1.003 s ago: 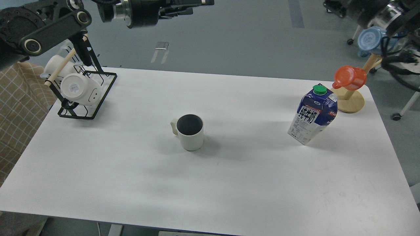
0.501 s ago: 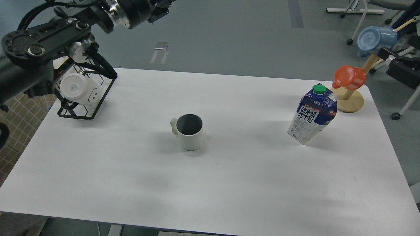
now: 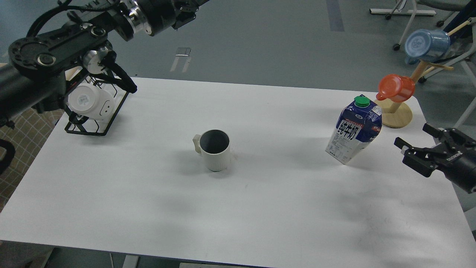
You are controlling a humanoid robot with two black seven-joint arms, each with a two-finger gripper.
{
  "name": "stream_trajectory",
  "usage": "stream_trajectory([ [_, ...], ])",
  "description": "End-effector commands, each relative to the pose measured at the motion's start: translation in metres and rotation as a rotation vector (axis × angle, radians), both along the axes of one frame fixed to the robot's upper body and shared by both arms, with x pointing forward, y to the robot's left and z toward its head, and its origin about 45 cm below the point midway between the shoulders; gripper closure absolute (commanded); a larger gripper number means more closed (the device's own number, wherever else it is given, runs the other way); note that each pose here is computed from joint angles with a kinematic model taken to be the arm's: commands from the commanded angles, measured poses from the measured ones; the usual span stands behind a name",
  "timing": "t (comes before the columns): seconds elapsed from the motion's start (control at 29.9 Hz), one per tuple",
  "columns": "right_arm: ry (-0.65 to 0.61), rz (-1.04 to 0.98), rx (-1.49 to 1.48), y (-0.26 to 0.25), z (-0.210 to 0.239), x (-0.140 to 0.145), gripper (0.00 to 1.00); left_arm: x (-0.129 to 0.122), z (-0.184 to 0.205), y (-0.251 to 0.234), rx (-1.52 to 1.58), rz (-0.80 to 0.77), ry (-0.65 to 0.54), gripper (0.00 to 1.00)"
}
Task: Place cup and milk with both arms
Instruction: 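Reach the right gripper to the milk carton and grasp it, then carry the milk carton with the right gripper beside the white mug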
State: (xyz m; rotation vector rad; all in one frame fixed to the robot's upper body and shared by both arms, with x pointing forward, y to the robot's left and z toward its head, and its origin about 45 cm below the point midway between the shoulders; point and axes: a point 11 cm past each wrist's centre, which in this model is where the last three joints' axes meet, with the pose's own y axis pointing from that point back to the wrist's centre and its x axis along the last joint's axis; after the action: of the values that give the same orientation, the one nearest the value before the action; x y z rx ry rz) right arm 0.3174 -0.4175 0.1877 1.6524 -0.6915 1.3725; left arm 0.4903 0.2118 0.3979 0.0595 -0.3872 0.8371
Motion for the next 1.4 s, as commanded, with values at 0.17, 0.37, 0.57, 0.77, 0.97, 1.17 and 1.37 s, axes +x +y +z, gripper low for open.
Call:
stream_trajectory([
  [0.17,-0.004,0.040,0.072,0.034,-0.012,0.008,0.04,0.000,-0.001,0.002,0.011,0.004,0.011,0.03],
  [0.37,-0.005,0.051,0.083,0.046,-0.021,0.014,0.18,0.000,-0.001,0.002,0.011,0.004,0.011,0.03],
  [0.57,-0.028,0.062,0.080,0.056,-0.021,0.028,0.40,0.000,-0.001,0.002,0.011,0.004,0.011,0.03],
  [0.77,-0.032,0.077,0.086,0.064,-0.022,0.030,0.71,0.000,-0.003,0.002,0.013,0.002,0.013,0.03],
  [0.97,-0.037,0.090,0.091,0.069,-0.021,0.030,1.00,0.000,-0.002,0.002,0.012,0.003,0.013,0.03],
  [1.17,-0.070,0.110,0.134,0.081,-0.008,0.034,1.00,0.000,-0.003,0.002,0.013,0.002,0.013,0.03],
  [1.37,-0.128,0.226,0.215,0.129,0.017,0.037,1.00,0.000,-0.003,0.002,0.013,0.002,0.013,0.03],
])
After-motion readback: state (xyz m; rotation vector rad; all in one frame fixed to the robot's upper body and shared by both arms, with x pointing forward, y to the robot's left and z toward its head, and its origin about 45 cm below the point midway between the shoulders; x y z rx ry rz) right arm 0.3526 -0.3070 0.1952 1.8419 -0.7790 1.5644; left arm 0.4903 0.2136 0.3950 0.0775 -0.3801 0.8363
